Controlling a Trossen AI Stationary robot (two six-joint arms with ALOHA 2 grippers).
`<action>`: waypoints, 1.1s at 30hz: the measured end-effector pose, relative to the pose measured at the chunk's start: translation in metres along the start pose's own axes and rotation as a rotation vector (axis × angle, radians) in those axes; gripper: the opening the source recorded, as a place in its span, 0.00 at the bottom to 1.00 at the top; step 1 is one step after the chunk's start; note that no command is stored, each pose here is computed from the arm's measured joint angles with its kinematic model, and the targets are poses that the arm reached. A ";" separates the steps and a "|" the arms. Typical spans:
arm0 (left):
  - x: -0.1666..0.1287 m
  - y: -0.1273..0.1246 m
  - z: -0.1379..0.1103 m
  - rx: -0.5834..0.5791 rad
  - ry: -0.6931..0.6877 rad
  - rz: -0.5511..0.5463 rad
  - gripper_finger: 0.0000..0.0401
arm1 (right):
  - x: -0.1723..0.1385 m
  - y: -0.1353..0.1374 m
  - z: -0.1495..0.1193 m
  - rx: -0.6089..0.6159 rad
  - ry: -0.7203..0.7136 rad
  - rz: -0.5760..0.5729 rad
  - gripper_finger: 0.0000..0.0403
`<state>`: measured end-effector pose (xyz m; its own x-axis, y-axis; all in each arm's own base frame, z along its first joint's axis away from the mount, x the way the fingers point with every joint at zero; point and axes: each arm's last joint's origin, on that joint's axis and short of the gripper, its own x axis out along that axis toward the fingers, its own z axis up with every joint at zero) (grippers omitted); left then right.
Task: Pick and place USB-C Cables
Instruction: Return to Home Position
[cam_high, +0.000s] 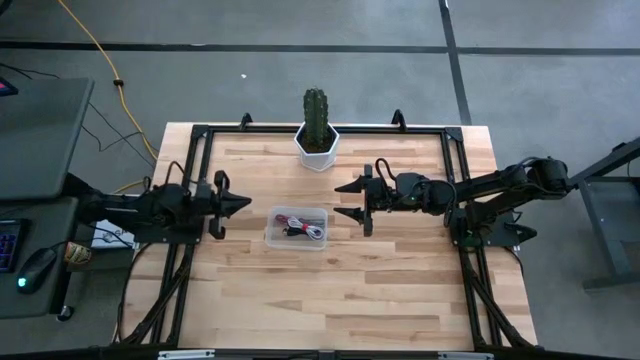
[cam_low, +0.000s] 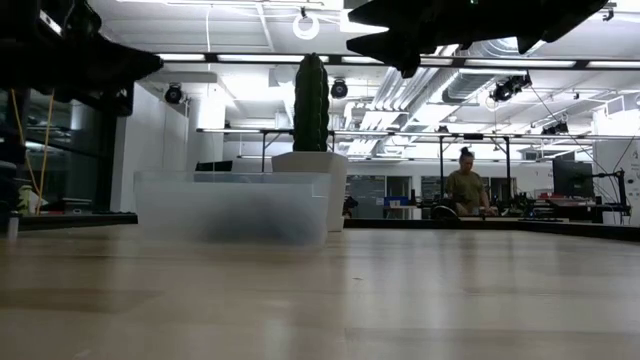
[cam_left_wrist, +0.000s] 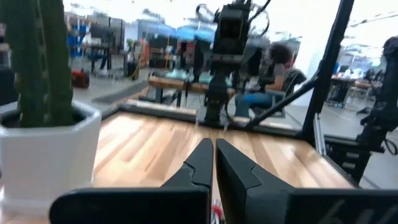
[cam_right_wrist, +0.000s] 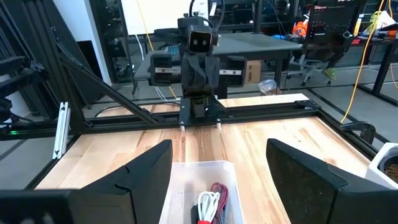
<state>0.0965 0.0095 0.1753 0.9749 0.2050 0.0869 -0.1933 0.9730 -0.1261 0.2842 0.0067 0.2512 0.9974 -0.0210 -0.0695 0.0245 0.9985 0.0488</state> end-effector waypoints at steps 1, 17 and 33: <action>0.000 0.000 -0.002 -0.007 0.018 0.005 0.00 | 0.000 0.000 0.000 0.000 0.000 0.000 0.63; 0.000 0.000 -0.005 -0.006 0.056 -0.004 0.00 | 0.000 -0.001 -0.001 0.045 0.012 -0.026 0.63; 0.000 0.000 -0.006 -0.006 0.057 -0.007 0.00 | -0.005 -0.001 0.006 0.041 -0.017 -0.026 0.11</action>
<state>0.0971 0.0090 0.1698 0.9809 0.1918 0.0312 -0.1862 0.9737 -0.1317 0.2794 0.0052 0.2577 0.9974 -0.0481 -0.0545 0.0528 0.9947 0.0882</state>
